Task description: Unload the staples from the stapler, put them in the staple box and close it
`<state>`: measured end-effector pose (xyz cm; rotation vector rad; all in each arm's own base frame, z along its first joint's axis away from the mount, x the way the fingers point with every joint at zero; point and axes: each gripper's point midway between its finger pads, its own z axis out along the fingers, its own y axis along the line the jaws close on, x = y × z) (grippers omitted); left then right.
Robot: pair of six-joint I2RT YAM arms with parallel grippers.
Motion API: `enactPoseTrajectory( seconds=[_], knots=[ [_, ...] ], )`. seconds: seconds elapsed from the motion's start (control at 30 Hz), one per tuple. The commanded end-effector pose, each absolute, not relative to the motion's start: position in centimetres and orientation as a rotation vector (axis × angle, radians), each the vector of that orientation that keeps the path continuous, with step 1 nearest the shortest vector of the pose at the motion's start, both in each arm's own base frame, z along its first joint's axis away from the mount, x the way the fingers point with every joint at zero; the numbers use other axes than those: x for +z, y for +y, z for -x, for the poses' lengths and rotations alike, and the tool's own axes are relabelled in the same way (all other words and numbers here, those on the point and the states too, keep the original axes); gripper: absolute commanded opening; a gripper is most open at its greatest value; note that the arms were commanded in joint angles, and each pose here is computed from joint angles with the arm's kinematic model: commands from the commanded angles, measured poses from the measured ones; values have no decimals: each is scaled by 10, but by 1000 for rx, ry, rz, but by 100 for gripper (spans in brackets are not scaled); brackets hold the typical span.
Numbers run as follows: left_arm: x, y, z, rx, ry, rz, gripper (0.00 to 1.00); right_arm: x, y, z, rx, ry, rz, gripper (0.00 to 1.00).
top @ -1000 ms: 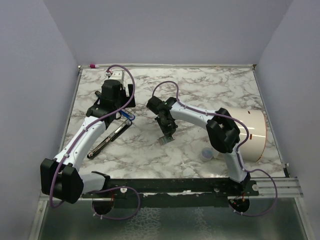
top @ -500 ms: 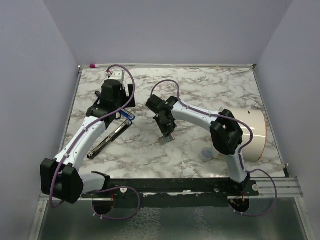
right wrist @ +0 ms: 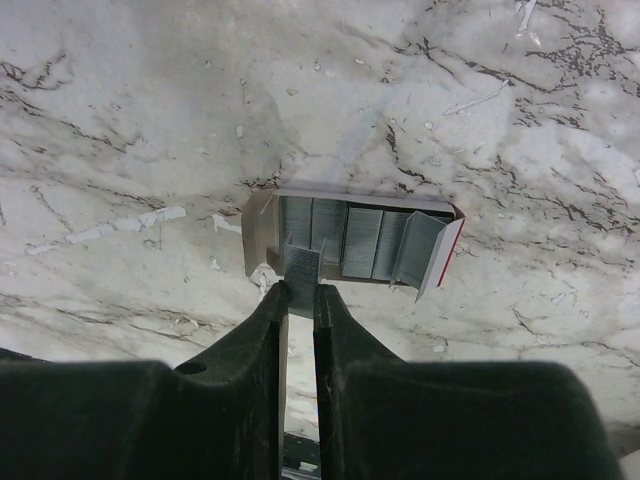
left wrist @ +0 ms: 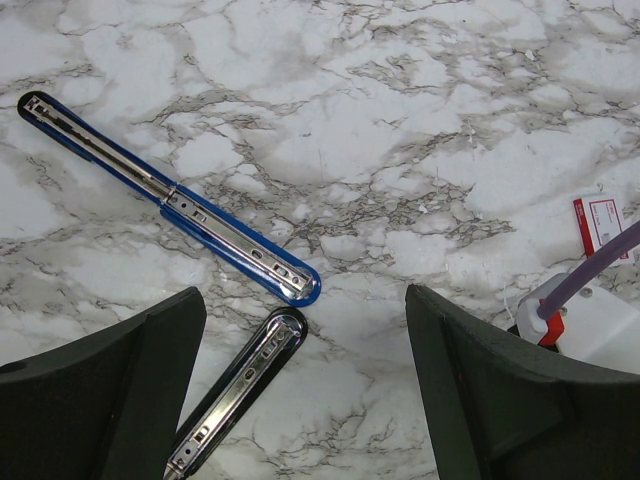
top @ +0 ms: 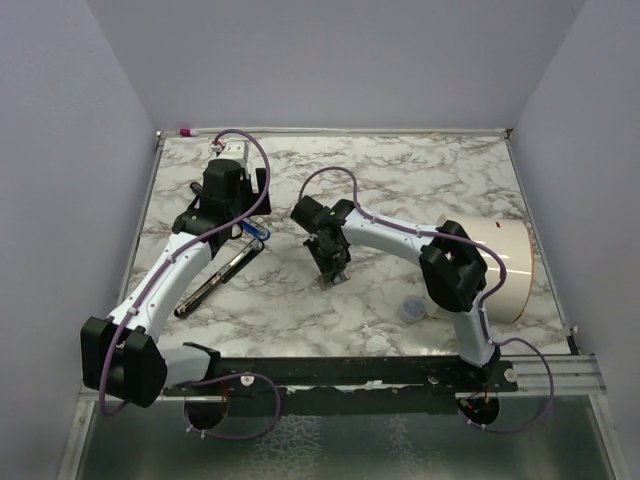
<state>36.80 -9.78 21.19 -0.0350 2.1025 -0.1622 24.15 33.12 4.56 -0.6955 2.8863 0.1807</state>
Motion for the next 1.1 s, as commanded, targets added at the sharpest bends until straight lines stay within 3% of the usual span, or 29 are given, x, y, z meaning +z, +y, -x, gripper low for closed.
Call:
enactPoseTrajectory(
  seconds=[0.0,0.73,1.07],
  knots=[
    [227,-102,-372,-202,2065,35,84,45,338,-241,211,2875,681,12],
    [226,-102,-372,-203,2068,34,84,49,338,-247,198,2846,681,16],
    [227,-102,-371,-203,2061,34,84,54,342,-254,371,2828,620,20]
  ],
)
